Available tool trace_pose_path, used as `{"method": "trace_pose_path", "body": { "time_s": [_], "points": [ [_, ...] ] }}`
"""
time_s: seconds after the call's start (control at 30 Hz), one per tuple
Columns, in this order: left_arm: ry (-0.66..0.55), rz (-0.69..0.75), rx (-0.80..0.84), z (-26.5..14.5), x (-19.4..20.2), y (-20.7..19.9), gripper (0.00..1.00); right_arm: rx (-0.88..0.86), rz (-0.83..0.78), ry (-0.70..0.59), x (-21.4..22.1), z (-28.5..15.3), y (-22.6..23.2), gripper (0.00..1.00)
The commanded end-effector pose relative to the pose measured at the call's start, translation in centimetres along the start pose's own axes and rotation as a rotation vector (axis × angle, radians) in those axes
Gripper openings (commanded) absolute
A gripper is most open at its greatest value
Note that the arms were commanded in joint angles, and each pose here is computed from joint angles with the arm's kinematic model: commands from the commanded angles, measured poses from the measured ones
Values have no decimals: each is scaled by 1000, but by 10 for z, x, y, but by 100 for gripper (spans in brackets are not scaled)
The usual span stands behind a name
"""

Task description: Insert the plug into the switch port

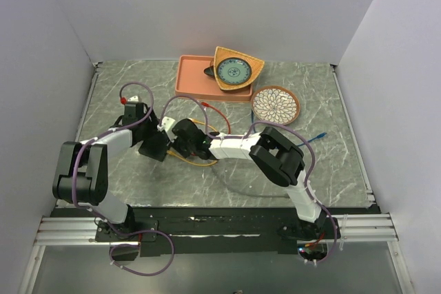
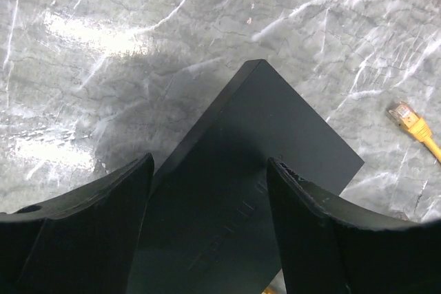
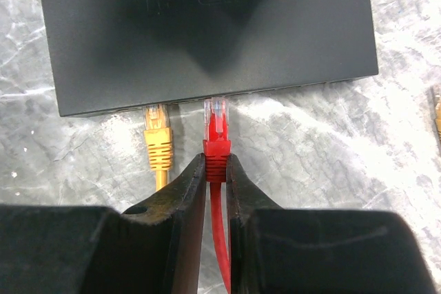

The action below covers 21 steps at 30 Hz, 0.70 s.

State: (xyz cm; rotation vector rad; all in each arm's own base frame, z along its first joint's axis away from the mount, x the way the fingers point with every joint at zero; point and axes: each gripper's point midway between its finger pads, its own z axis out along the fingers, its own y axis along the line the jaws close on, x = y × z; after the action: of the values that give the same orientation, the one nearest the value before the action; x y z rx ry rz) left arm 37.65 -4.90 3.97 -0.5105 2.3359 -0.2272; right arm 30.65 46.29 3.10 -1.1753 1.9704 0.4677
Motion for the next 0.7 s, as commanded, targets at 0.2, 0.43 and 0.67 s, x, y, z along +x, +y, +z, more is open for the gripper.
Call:
{"method": "trace_pose_path", "body": {
  "time_s": [0.2, 0.43, 0.67],
  "points": [
    [-14, 50, 35, 0, -8, -7, 66, 5, -6, -51, -29, 11, -3, 0],
    [43, 67, 69, 8, 1, -13, 65, 16, 1, -13, -28, 17, -8, 0],
    [80, 66, 104, 13, 8, -19, 64, 77, 50, -22, -31, 10, -23, 0]
  ]
}}
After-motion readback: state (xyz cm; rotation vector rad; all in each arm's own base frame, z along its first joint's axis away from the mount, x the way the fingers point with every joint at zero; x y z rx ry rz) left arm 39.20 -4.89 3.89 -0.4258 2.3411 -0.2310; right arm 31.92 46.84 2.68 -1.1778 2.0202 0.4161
